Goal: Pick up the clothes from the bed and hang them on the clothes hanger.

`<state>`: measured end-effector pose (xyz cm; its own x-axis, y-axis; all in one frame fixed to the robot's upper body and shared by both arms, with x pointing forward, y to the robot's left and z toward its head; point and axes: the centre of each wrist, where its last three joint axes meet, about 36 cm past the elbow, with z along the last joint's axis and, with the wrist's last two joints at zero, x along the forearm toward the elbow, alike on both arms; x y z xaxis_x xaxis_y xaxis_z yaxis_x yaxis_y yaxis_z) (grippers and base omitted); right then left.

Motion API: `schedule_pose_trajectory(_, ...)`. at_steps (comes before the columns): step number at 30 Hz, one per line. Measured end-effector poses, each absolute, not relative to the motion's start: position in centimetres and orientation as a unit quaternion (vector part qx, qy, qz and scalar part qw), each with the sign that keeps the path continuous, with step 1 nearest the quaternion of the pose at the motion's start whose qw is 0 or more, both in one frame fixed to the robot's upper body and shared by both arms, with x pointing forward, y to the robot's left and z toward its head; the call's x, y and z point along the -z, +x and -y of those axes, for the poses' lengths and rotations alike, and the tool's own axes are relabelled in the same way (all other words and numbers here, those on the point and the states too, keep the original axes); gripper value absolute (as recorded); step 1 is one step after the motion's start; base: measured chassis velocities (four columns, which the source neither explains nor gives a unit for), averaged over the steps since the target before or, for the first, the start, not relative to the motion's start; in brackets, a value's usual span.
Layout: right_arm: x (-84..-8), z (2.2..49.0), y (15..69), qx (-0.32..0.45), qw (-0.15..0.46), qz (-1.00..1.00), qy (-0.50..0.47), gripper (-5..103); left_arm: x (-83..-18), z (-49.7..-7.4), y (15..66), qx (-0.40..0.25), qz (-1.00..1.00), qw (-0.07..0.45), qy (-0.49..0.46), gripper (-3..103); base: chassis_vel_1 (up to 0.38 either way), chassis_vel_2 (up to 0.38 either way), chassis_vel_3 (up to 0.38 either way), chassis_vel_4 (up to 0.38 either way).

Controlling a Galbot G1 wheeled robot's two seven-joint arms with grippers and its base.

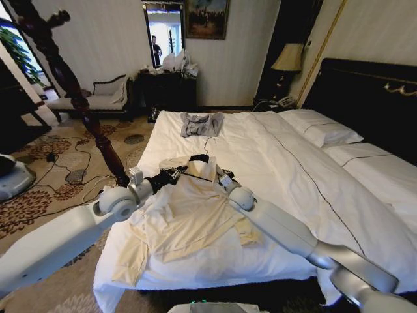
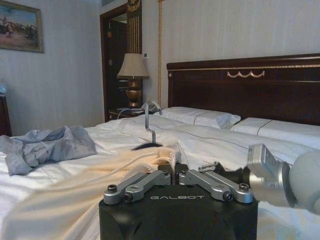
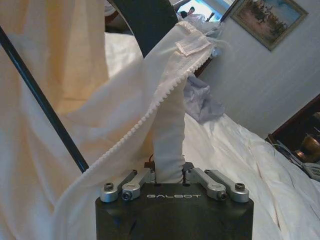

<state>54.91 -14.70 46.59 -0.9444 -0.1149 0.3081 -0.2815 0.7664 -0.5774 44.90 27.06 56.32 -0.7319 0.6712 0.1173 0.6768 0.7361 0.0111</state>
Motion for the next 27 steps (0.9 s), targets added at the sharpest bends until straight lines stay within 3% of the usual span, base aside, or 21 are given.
schedule_pose_trajectory(12, -50.4, 8.6, 55.2, -0.319, 0.076, 0.936, 0.128, 20, -55.7, -24.0, 45.3, -0.002, 0.921, 0.038, -0.387, 2, 0.0, 0.0, 0.0, 0.0)
schedule_pose_trajectory(27, -48.8, 9.2, 52.1, -0.326, 0.062, 0.933, 0.138, 20, -54.0, -25.5, 48.0, 0.012, 0.937, 0.04, -0.347, 2, 0.0, 0.0, 0.0, 0.0)
